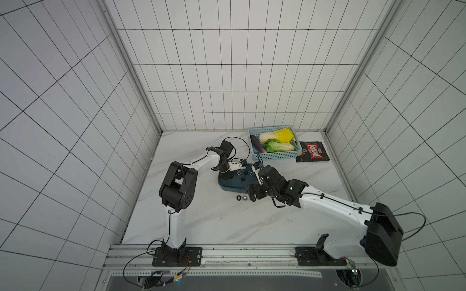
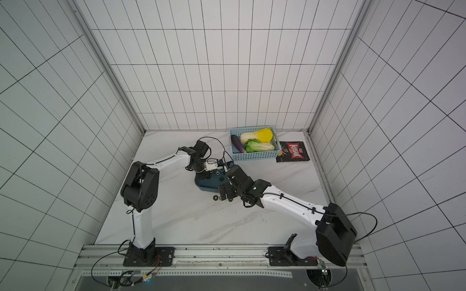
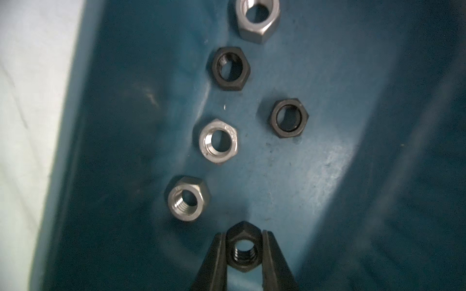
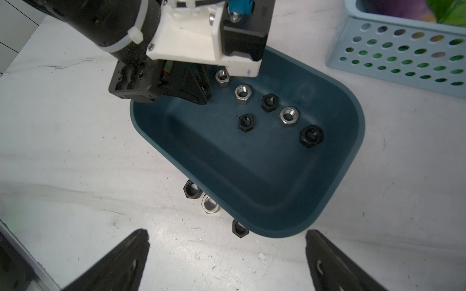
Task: Put the nuts on the desktop into the storage box
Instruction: Place the nut in the storage box.
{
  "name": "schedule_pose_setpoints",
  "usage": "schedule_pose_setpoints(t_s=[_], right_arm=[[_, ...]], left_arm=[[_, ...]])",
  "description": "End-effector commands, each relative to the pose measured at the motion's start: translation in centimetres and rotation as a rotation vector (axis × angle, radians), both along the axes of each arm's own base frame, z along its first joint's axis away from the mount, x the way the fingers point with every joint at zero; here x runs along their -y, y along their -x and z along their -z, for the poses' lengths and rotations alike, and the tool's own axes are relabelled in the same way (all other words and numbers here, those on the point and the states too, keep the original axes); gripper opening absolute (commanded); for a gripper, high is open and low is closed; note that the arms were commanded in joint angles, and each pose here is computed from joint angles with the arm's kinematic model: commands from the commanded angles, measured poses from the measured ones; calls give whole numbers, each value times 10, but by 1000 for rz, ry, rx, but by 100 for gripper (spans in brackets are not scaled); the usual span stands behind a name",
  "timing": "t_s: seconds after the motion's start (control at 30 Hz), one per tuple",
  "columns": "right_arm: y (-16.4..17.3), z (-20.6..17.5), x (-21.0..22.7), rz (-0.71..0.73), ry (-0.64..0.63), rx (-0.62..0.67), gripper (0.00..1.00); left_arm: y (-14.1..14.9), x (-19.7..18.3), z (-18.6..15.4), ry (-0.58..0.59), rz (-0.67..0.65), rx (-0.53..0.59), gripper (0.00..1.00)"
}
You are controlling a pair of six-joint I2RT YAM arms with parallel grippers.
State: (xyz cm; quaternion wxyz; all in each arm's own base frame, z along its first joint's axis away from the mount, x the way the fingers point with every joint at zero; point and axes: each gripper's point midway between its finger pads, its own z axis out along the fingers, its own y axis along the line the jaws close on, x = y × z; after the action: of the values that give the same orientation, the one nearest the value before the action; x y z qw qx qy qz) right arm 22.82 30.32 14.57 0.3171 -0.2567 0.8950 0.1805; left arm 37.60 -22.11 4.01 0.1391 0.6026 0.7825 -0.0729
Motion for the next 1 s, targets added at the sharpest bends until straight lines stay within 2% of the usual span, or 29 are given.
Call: schedule_pose_setpoints(t_s=[0.0, 0.27, 0.47, 0.57, 0.67, 0.97], right_arm=[[-1, -13, -9, -7, -31, 7, 100], [1, -15, -4, -4, -36, 12, 100], [5, -13, 0, -12, -22, 1, 100], [6, -13, 1, -13, -20, -1, 100], [7, -12, 2, -13, -20, -1, 100], [10, -13, 5, -17, -13, -4, 100]], left_arm=[[-13, 2, 3, 0, -21, 34, 18], [-22, 1, 17, -15, -49, 50, 22], [-23, -1, 21, -27, -59, 48, 32], [-22, -2, 20, -30, -61, 51, 41], [-22, 0, 12, -17, -62, 63, 46], [-19, 4, -24, 38, -60, 120, 47]])
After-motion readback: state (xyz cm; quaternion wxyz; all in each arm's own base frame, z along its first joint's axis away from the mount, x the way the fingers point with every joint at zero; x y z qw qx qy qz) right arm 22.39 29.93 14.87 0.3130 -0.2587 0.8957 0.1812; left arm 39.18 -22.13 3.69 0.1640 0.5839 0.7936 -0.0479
